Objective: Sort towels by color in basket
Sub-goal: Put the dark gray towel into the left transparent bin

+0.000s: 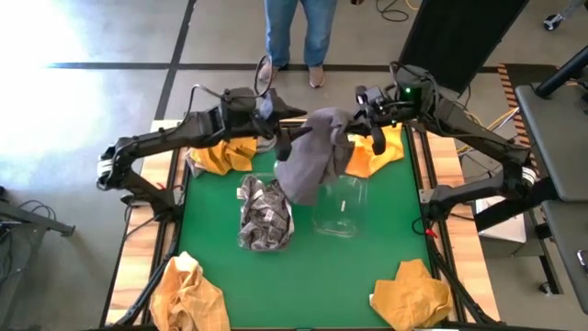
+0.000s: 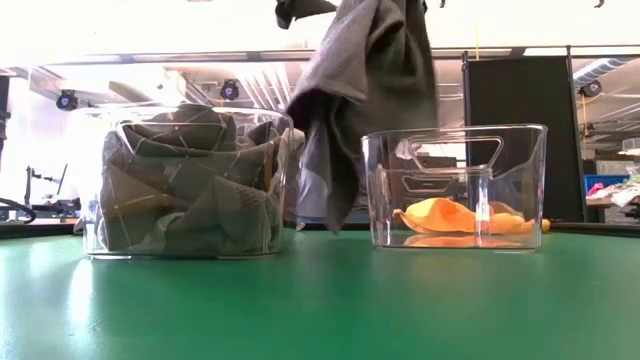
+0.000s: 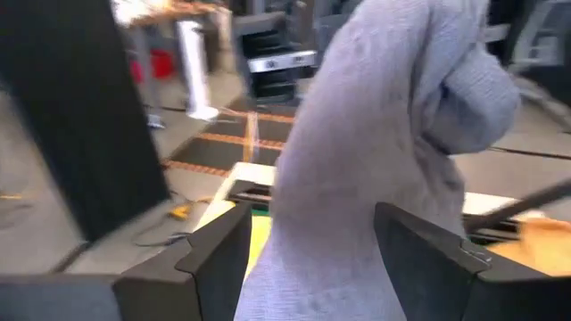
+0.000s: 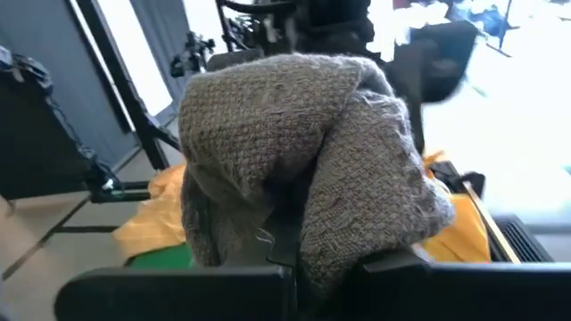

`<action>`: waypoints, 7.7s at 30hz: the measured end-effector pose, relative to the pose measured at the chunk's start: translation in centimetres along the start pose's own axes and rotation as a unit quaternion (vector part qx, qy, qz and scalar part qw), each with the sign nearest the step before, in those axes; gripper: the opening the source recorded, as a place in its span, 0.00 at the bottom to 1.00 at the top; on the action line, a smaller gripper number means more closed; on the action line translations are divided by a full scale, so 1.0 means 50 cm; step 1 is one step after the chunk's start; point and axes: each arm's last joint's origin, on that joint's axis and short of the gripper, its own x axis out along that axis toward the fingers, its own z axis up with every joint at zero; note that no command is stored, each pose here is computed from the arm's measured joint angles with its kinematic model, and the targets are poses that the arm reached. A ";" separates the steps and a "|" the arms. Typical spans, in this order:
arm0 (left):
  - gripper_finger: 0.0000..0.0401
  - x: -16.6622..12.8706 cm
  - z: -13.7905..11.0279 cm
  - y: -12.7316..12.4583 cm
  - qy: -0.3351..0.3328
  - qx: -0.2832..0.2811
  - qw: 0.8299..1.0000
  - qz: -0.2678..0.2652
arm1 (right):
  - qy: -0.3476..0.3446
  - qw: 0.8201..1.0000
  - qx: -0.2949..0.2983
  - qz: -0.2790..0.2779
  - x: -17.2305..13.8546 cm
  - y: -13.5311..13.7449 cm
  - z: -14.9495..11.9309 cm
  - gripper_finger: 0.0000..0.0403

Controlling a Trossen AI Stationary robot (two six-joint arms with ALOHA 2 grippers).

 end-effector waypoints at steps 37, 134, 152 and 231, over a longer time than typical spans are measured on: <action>0.06 0.096 0.082 -0.030 0.127 -0.092 0.954 -0.254 | -0.060 0.994 -0.058 -0.068 -0.018 0.030 0.036 0.41; 0.04 -0.040 -0.355 -0.221 0.436 -0.172 0.883 -0.003 | 0.146 0.959 0.133 -0.203 -0.018 0.061 -0.076 0.54; 0.15 -0.048 -0.495 -0.162 0.462 -0.208 0.855 0.111 | 0.173 0.951 0.153 -0.205 -0.022 0.063 -0.088 0.54; 0.38 -0.024 -0.384 -0.245 0.481 -0.014 0.874 -0.064 | 0.223 0.927 0.177 -0.245 -0.032 0.066 -0.109 0.56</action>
